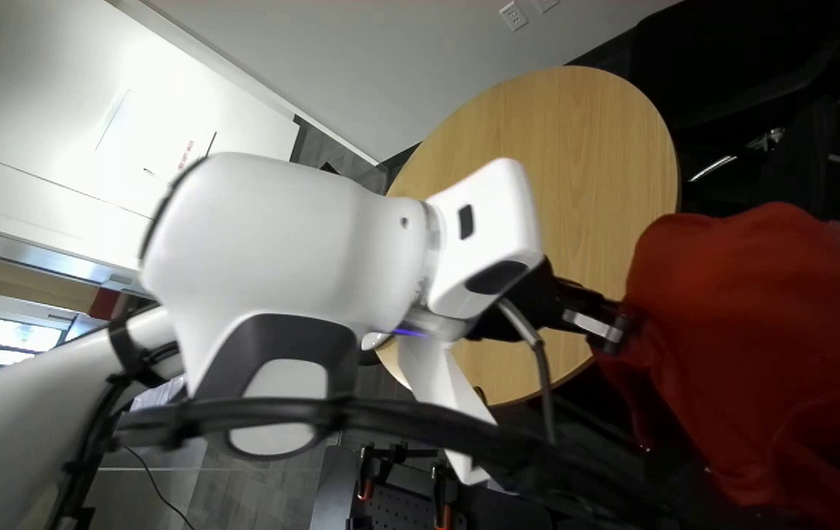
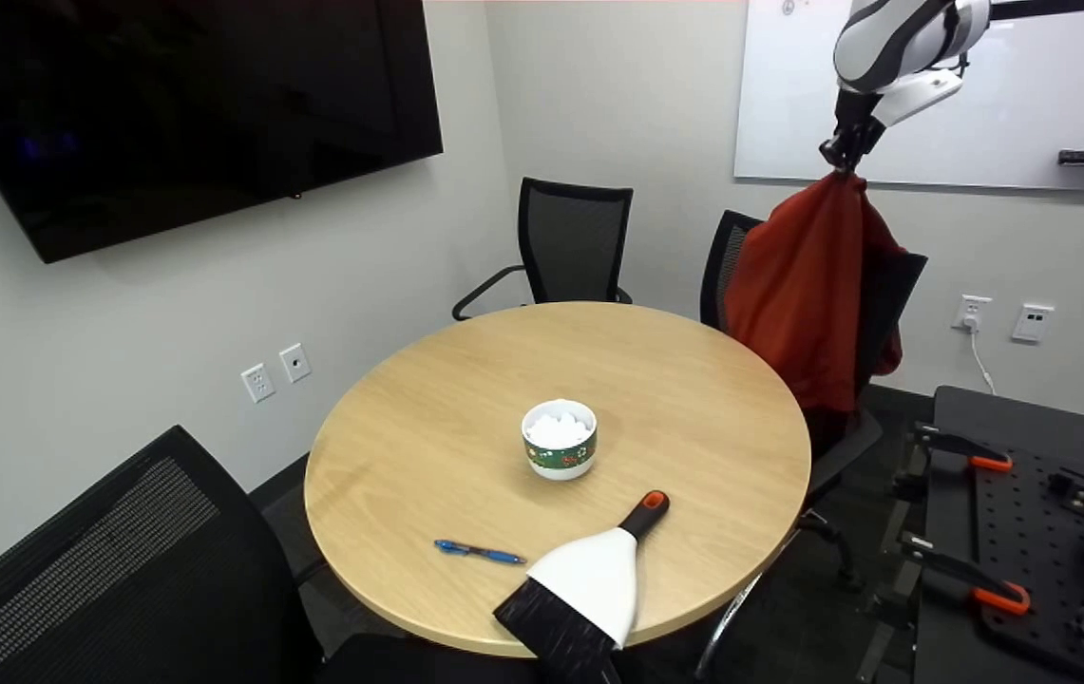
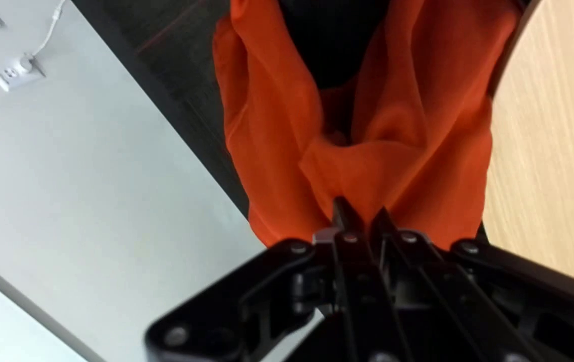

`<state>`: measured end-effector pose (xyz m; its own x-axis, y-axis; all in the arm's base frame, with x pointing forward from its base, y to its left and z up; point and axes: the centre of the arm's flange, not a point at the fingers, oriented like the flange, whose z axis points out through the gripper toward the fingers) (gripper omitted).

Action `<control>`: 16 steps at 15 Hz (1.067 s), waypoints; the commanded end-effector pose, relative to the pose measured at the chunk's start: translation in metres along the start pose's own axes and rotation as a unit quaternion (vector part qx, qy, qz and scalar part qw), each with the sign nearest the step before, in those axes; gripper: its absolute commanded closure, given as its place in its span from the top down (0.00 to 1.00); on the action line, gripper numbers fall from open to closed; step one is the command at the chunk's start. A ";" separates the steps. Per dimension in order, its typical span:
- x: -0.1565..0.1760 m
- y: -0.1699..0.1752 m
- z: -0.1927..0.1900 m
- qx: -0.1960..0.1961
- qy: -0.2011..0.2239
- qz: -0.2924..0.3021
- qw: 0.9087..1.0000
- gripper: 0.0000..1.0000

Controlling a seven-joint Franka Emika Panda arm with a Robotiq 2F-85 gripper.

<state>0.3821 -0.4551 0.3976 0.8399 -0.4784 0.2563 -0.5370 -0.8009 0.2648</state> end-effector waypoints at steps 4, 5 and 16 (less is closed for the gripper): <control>-0.018 -0.034 -0.148 0.050 0.090 -0.030 0.994 0.02; -0.024 -0.037 -0.167 0.053 0.095 -0.036 0.993 0.02; -0.003 -0.053 -0.179 0.105 0.125 -0.050 0.985 0.02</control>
<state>0.3762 -0.3616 0.5176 0.8380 -0.3684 0.4027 -0.4606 -0.8731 0.1599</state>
